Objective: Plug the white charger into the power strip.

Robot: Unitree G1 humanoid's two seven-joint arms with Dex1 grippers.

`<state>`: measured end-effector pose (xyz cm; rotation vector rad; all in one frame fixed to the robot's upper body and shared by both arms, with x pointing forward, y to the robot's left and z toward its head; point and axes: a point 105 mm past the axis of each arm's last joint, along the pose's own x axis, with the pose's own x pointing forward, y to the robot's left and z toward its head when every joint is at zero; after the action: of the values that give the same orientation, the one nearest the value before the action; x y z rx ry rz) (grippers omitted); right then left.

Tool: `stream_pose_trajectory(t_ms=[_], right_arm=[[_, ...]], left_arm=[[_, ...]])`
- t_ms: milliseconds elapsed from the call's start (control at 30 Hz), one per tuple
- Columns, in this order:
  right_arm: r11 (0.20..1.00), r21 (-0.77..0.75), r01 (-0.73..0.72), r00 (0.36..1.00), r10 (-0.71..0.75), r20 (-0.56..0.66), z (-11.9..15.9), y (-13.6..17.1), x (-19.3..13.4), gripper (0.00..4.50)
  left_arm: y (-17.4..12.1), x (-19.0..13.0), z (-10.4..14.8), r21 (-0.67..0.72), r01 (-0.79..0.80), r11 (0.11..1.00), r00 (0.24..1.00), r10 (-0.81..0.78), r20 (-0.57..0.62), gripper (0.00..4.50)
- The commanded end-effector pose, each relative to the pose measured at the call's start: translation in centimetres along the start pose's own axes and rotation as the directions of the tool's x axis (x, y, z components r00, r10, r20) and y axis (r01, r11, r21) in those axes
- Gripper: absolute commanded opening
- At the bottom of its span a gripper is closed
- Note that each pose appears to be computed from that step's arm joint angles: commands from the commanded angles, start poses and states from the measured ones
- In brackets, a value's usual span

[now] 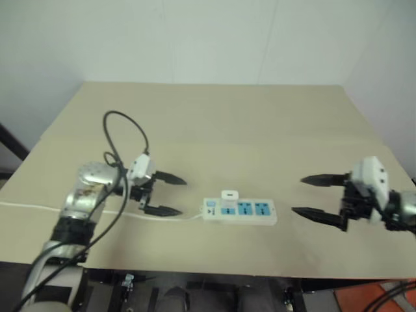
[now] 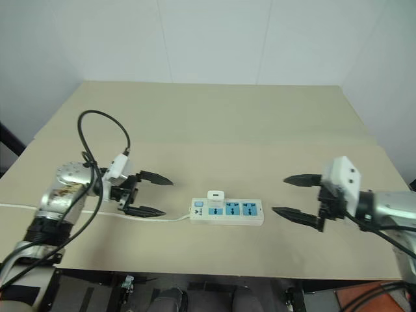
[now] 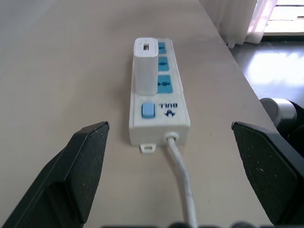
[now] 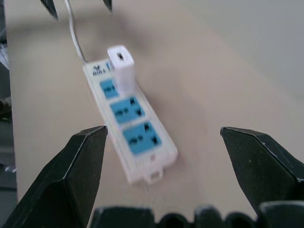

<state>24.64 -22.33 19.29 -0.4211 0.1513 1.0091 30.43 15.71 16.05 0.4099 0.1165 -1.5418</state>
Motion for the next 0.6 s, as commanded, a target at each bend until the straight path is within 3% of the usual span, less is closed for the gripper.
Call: stream_pose_trajectory(t_ms=[33,233,600], right_arm=[[0.997,-0.049,0.055,0.998,-0.056,-0.013,1.0,-0.1,-2.6,4.50],[0.993,-0.027,0.113,0.992,-0.114,-0.047,0.8,0.3,-4.1,4.50],[0.992,-0.031,0.124,0.990,-0.126,-0.061,0.6,0.2,-3.8,4.50]], left_arm=[[0.1,-1.8,1.9,0.040,-0.041,0.998,0.999,0.041,-0.011,4.49],[0.0,-3.3,2.1,0.021,-0.090,0.996,0.995,0.091,-0.039,4.49],[-0.6,-2.3,2.1,0.009,-0.084,0.996,0.996,0.084,-0.020,4.49]])
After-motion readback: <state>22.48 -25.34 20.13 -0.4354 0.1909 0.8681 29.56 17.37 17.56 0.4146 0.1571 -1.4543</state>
